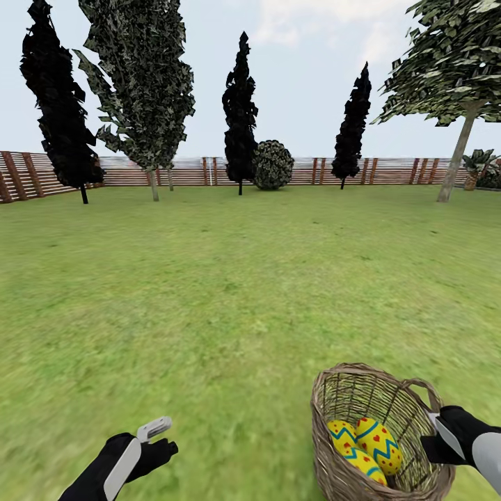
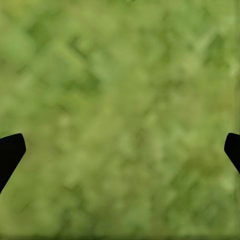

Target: Take the three Easter eggs out of the wicker basket on the lawn in the garden, then place them on the lawn next to a single tree (choose any tree) so that all three eggs are next to the same tree and none are left in the basket.

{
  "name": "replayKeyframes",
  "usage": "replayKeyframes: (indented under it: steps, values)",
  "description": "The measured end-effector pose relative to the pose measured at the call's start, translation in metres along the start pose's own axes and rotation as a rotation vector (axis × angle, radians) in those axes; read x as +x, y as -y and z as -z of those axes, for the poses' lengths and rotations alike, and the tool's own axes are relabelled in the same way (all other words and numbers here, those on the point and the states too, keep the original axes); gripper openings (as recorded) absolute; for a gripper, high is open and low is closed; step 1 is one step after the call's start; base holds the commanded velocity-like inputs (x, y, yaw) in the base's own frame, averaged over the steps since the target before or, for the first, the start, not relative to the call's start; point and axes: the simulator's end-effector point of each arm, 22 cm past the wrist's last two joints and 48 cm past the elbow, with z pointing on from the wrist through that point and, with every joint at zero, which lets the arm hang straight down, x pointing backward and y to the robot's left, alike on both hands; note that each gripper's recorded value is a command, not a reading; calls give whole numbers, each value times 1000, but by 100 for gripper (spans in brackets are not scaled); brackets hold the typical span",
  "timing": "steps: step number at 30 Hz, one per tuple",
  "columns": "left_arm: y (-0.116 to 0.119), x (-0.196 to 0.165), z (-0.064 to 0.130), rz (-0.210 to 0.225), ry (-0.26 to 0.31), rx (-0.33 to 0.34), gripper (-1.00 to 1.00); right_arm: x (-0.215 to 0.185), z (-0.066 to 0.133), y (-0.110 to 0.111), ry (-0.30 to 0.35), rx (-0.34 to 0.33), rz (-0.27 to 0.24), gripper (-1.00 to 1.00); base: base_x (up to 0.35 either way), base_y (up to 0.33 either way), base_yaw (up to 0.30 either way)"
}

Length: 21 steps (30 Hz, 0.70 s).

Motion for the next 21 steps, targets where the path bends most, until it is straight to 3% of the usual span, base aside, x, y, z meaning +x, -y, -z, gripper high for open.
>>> replayKeyframes:
  steps: [7, 9, 11, 12, 13, 21]
  values:
    - [10, 5, -1, 1, -7, 13, 100, -1, 0, -3, 5, -11, -3, -100, 0, 0, 0]
    - [10, 5, -1, 0, -7, 14, 100, -8, 0, -1, 38, -15, -9, -100, 0, 0, 0]
    - [10, 5, -1, -1, -7, 14, 100, -19, 1, -10, 93, -73, 17, -100, 0, 0, 0]
    - [10, 5, -1, -1, -7, 14, 100, -21, 3, -22, 102, -128, 7, -100, 0, 0, 0]
    - [10, 5, -1, -1, -7, 14, 100, -21, 3, -26, 104, -141, 26, -100, 0, 0, 0]
    - [11, 5, -1, 0, -5, 15, 100, -21, 4, -31, 98, -144, 45, -100, 0, 0, 0]
